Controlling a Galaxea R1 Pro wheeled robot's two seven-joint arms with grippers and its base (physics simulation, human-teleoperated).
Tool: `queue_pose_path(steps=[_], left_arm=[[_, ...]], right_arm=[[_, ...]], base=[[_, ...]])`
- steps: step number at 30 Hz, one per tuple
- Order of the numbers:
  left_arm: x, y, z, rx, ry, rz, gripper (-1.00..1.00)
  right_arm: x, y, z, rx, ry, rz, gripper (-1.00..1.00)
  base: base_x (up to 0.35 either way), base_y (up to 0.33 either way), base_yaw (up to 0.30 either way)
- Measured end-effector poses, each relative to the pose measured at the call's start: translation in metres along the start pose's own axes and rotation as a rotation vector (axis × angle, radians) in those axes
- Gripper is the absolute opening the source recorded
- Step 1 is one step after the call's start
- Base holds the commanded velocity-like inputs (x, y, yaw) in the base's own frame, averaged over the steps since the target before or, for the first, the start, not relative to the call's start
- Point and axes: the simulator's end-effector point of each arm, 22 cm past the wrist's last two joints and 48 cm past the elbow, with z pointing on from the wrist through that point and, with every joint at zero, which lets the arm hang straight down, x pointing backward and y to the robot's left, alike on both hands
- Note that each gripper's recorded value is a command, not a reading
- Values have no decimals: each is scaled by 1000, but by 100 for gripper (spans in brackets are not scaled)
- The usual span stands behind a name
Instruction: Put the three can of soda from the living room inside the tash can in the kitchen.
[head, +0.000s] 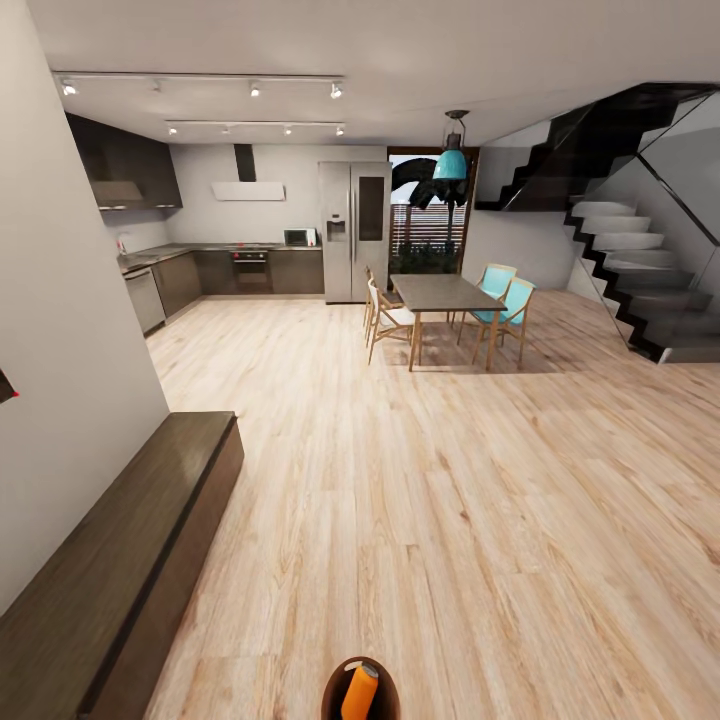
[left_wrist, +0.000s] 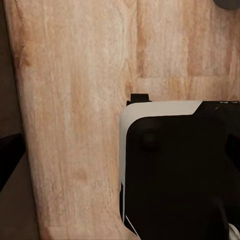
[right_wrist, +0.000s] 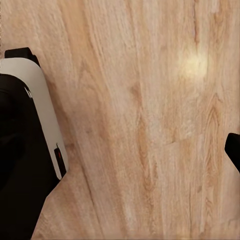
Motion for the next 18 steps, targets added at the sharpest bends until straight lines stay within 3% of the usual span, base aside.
queue_pose_path(steps=[18], left_arm=[[1, -8, 0, 11, 2, -3, 100]], right_arm=[[1, 1, 0, -2, 2, 3, 100]], base=[[0, 0, 0]])
